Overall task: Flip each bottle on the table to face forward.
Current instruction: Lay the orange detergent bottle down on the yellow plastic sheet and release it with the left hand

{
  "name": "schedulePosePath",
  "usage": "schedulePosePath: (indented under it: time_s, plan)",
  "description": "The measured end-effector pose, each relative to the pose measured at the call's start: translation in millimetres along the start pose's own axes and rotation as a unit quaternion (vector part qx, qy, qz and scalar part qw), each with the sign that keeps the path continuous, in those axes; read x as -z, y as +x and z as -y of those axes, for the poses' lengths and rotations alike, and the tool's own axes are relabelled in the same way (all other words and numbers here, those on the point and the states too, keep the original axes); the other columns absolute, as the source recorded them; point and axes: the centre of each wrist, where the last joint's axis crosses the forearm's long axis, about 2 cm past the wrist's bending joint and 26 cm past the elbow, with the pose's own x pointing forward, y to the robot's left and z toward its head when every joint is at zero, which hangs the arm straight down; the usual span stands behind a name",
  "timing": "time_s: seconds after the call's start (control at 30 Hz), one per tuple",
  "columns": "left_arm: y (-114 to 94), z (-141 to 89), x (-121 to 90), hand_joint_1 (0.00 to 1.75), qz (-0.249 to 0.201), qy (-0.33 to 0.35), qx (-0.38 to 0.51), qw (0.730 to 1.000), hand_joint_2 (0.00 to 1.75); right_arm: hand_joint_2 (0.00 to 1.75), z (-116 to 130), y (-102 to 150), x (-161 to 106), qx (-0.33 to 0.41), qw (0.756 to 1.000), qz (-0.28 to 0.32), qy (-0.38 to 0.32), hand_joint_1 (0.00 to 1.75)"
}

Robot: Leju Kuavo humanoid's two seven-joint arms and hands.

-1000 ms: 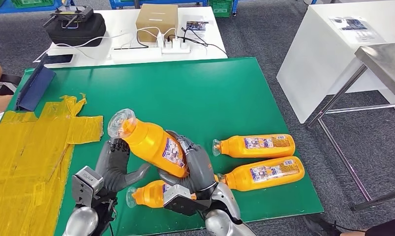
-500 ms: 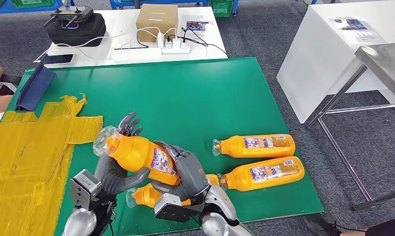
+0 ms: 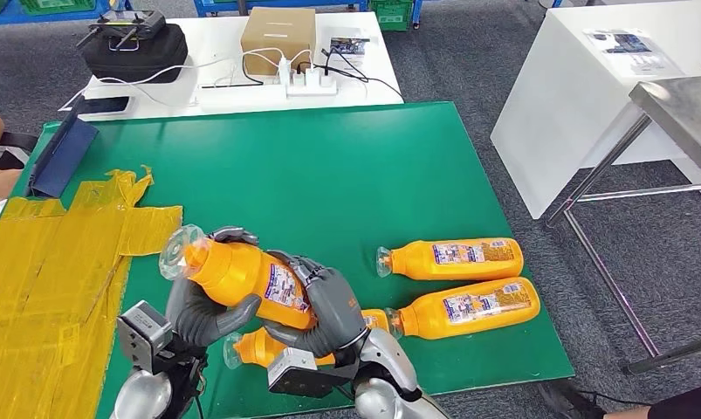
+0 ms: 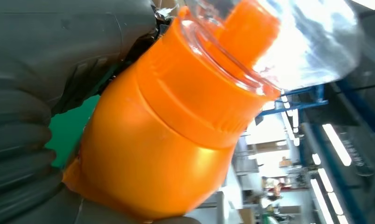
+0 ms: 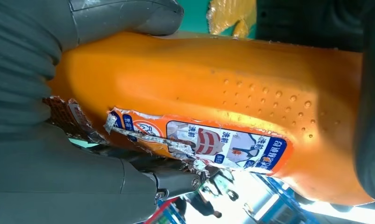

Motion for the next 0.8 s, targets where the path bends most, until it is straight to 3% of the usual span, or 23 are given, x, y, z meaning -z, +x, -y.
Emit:
schedulePosePath:
  time_s: [0.8]
  plan:
    - [0.3, -1.5, 4.9, 1.75, 0.004, -0.002, 0.001, 1.0, 1.75, 1.75, -0.6, 8.8, 5.5, -0.027, 1.0, 0.01, -0.01, 1.75]
